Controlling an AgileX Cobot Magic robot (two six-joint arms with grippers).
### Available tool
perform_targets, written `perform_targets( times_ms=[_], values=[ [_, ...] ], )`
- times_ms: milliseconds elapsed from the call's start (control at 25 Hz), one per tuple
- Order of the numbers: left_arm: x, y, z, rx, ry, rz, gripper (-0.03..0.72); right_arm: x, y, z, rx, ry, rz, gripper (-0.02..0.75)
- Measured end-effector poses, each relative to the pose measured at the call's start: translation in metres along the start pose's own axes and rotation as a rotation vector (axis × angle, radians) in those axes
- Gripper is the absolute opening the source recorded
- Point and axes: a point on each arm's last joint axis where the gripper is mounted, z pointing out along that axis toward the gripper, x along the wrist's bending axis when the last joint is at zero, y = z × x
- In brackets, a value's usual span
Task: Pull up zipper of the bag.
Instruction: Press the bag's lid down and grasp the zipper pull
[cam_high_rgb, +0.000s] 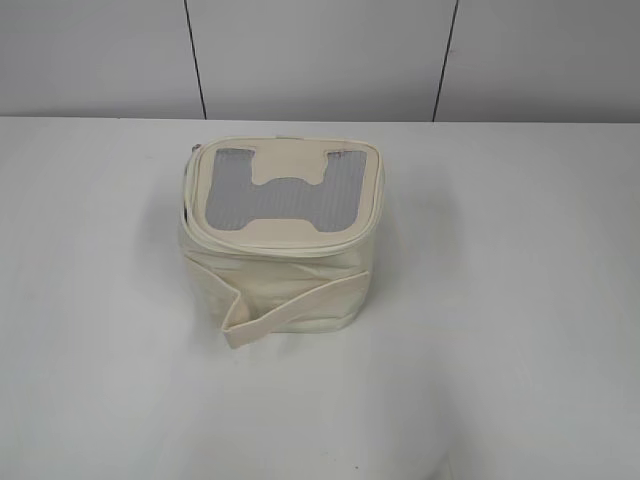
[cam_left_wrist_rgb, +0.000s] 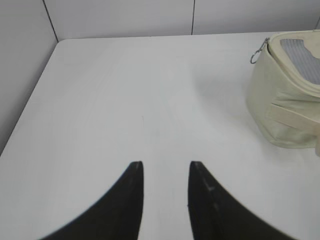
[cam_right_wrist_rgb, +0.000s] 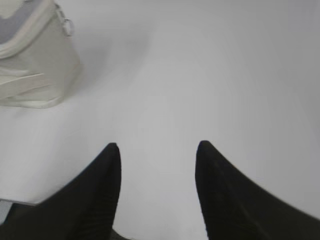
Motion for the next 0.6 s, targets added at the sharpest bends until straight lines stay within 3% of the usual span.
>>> perform_targets(
  times_ms=[120, 280, 480, 600],
  values=[
    [0.000, 0.000, 0.000, 0.000, 0.000, 0.000, 0.238, 0.009, 0.030, 0.032, 0.035, 0.130, -0.042, 0.391],
    [0.000, 0.000, 0.000, 0.000, 0.000, 0.000, 0.238, 0.012, 0.073, 0.106, 0.084, 0.247, -0.085, 0.391],
    [0.000, 0.000, 0.000, 0.000, 0.000, 0.000, 0.238, 0.013, 0.117, 0.228, 0.191, 0.396, -0.176, 0.391],
    [0.000, 0.000, 0.000, 0.000, 0.000, 0.000, 0.238, 0.027, 0.143, 0.299, 0.214, 0.494, -0.242, 0.391]
  ],
)
